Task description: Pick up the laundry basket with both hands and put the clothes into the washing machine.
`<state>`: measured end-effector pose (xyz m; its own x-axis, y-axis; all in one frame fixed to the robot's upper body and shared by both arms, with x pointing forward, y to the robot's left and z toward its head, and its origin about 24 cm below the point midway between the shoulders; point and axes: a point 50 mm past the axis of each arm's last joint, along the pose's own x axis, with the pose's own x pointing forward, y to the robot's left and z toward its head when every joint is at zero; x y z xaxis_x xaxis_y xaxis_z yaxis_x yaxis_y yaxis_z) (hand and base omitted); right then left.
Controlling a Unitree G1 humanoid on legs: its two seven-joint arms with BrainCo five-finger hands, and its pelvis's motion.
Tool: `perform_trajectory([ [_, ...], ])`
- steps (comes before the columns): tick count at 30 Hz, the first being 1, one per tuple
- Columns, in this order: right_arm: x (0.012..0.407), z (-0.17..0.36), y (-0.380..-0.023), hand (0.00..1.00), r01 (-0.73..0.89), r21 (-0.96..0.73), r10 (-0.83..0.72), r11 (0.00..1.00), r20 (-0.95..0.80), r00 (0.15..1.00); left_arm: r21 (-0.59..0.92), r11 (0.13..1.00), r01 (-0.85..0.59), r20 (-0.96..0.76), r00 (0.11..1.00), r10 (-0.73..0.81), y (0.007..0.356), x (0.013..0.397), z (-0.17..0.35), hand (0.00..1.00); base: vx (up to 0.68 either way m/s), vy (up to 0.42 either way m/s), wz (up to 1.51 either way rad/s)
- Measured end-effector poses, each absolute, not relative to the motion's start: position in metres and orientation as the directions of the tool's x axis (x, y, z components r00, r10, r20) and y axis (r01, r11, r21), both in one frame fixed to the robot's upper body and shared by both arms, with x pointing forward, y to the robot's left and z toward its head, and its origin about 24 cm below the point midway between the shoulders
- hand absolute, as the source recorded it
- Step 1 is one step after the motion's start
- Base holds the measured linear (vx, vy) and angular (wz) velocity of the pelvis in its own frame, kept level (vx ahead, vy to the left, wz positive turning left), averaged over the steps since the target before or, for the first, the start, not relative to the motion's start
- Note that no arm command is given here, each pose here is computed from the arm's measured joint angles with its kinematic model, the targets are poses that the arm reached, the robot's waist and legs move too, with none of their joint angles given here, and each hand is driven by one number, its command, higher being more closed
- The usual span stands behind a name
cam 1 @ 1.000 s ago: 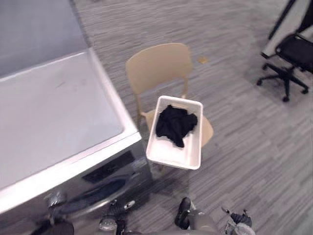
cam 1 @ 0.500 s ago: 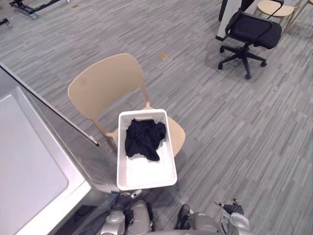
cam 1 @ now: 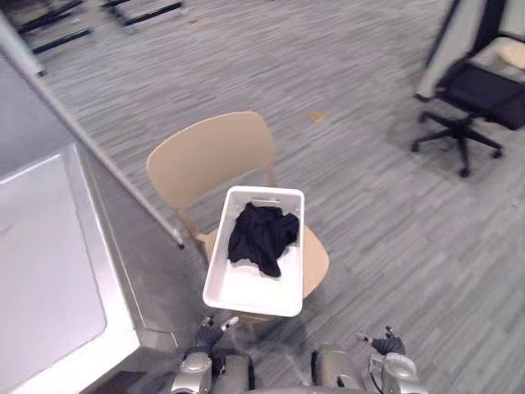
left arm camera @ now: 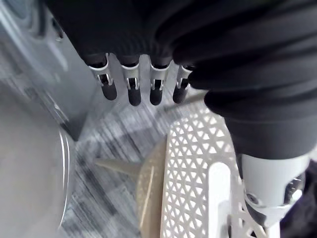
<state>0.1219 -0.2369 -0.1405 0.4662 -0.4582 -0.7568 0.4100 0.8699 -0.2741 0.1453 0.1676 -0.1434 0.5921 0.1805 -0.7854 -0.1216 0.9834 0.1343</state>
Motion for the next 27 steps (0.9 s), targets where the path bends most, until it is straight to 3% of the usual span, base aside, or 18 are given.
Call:
perform_trajectory([
  [2,0.115,-0.142,-0.239,0.0,0.464,-0.26,-0.474,0.847,-0.766,0.435,0.132,0.978,-0.161,-0.8,0.566,0.201,0.169,0.137,-0.146,0.0,0.15,-0.311,1.09],
  [9,0.131,-0.134,-0.225,0.0,0.51,-0.177,-0.463,0.842,-0.722,0.515,0.143,0.968,-0.205,-0.785,0.572,0.236,0.178,0.137,-0.144,0.0,0.07,-0.231,1.12],
  [21,0.127,-0.136,-0.23,0.0,0.533,-0.18,-0.473,0.827,-0.735,0.485,0.191,0.971,-0.145,-0.827,0.51,0.238,0.187,0.12,-0.152,0.0,-0.04,0.051,0.22],
  [23,0.132,-0.132,-0.234,0.0,0.53,-0.186,-0.483,0.827,-0.717,0.502,0.196,0.97,-0.143,-0.827,0.507,0.242,0.189,0.119,-0.153,0.0,-0.09,0.081,0.04],
  [27,0.172,-0.086,-0.261,0.0,0.483,-0.253,-0.541,0.838,-0.499,0.677,0.218,0.972,-0.089,-0.828,0.51,0.232,0.193,0.116,-0.153,0.0,-0.03,0.078,0.01],
])
